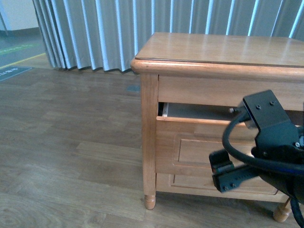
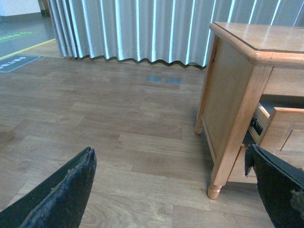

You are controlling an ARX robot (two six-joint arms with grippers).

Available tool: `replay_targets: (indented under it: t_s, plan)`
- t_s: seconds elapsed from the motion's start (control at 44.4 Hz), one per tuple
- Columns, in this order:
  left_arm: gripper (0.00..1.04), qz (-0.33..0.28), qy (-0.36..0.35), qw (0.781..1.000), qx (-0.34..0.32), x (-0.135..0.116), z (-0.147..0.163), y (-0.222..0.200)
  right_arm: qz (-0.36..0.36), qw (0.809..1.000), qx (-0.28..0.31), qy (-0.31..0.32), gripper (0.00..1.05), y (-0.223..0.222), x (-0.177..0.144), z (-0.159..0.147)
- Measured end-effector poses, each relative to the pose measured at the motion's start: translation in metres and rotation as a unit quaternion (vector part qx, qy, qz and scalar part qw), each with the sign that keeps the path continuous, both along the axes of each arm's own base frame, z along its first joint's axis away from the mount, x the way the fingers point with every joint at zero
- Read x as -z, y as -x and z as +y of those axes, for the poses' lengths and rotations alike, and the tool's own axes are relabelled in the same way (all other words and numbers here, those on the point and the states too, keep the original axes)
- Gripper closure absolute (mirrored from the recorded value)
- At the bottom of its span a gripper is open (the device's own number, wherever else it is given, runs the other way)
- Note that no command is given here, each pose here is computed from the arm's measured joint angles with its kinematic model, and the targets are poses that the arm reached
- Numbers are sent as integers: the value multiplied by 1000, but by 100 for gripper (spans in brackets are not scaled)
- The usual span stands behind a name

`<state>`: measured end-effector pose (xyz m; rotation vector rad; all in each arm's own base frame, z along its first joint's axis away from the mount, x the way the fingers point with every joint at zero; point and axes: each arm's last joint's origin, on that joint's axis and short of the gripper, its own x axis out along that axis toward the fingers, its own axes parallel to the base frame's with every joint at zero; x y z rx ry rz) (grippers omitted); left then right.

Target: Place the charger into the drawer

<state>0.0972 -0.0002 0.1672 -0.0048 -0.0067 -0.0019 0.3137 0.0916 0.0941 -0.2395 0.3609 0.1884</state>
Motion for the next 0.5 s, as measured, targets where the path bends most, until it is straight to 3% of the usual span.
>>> replay_targets:
  t_s: [0.203,0.496]
  plan:
    - [6,0,0,1000,0,0,0,0,-35,999,12,-9,8,-44,-5,21]
    - [6,0,0,1000,0,0,0,0,-31,999,21,-19,8,-68,4,39]
